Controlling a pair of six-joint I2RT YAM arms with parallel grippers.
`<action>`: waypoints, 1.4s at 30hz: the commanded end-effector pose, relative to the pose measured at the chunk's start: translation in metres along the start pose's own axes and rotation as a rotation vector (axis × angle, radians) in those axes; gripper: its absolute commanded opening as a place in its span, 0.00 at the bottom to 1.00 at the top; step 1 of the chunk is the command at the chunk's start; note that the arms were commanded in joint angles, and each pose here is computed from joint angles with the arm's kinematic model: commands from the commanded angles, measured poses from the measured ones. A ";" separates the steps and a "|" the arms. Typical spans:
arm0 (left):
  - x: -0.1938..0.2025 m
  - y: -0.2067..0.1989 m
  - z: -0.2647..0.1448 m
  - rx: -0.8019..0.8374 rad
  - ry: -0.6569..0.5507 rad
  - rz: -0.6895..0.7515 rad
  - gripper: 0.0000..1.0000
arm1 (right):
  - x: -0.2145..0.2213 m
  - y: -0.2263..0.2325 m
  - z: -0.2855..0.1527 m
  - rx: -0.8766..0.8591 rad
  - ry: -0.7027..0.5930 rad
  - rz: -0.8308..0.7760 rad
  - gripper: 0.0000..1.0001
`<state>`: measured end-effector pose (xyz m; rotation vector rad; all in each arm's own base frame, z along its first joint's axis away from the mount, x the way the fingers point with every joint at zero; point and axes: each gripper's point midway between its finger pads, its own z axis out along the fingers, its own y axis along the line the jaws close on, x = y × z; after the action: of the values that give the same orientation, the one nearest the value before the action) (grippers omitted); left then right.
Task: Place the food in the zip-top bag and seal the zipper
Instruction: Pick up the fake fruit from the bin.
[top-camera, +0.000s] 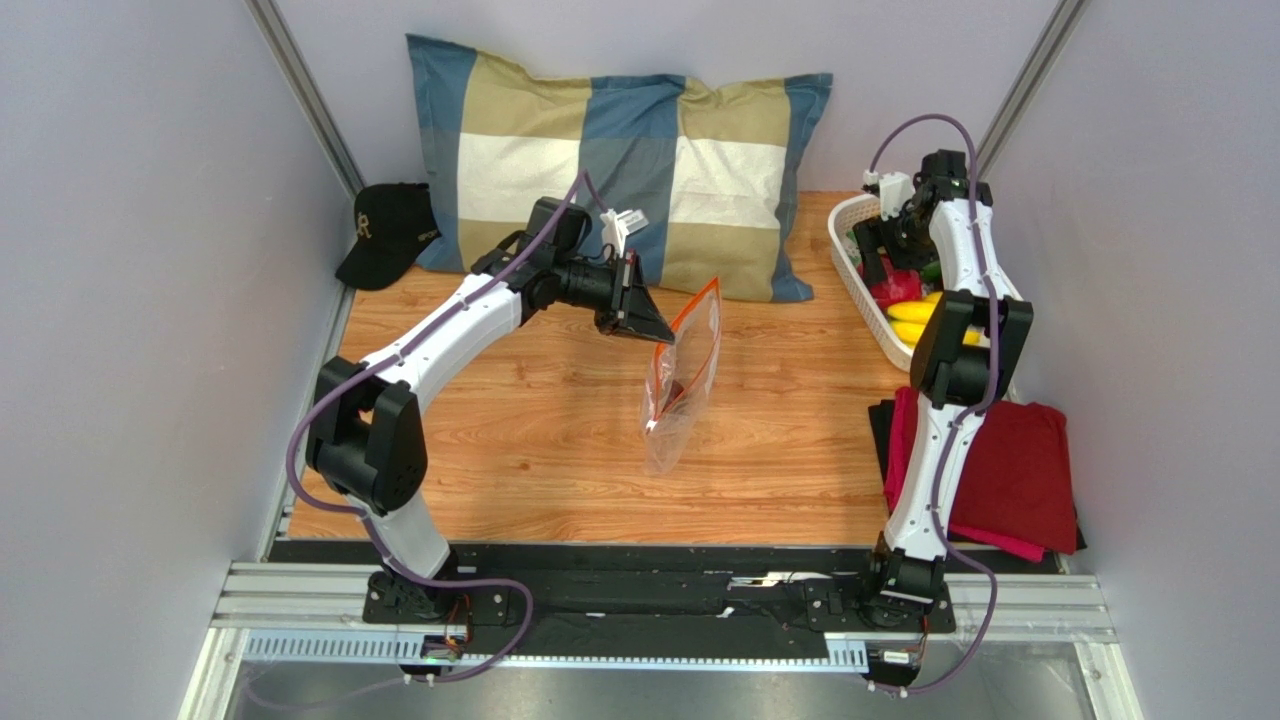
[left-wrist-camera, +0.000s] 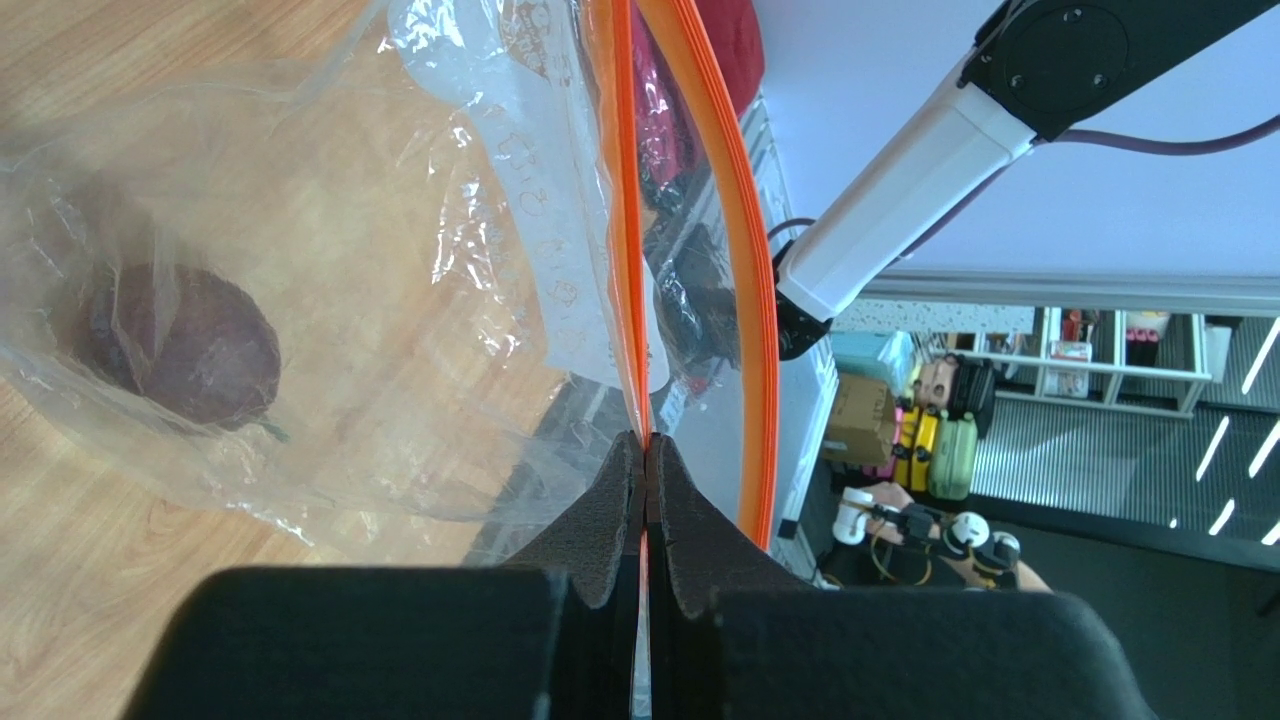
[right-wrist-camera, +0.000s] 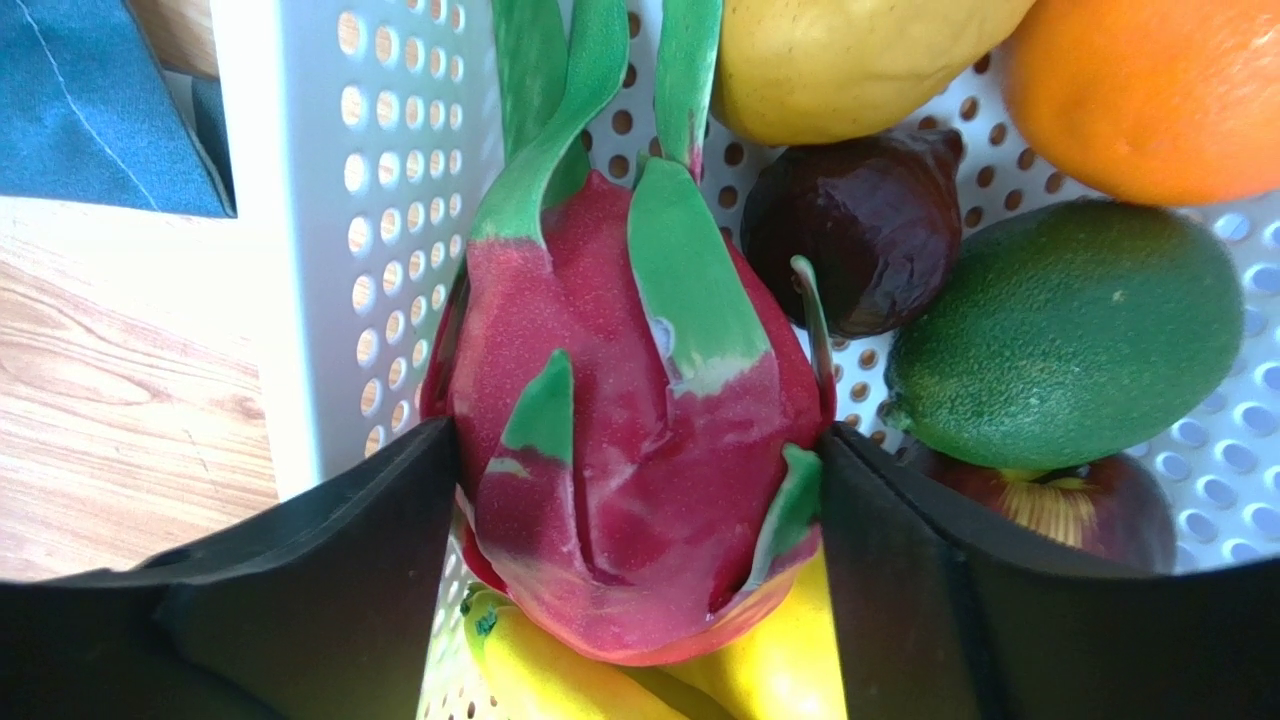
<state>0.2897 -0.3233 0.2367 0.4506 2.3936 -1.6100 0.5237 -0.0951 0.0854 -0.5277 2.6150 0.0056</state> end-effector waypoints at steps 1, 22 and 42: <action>-0.009 -0.010 -0.004 0.015 -0.015 0.054 0.00 | 0.007 -0.007 -0.001 0.020 0.019 0.009 0.54; -0.012 -0.012 -0.004 0.012 -0.022 0.055 0.00 | -0.075 -0.010 -0.129 -0.006 -0.441 0.190 0.00; -0.021 -0.016 0.004 0.074 -0.034 -0.015 0.00 | -0.152 0.192 -0.327 -0.732 -1.004 0.415 0.01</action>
<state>0.2961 -0.3285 0.2415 0.4114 2.3861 -1.6418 0.4627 0.0401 0.3456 -0.0275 1.8775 0.8124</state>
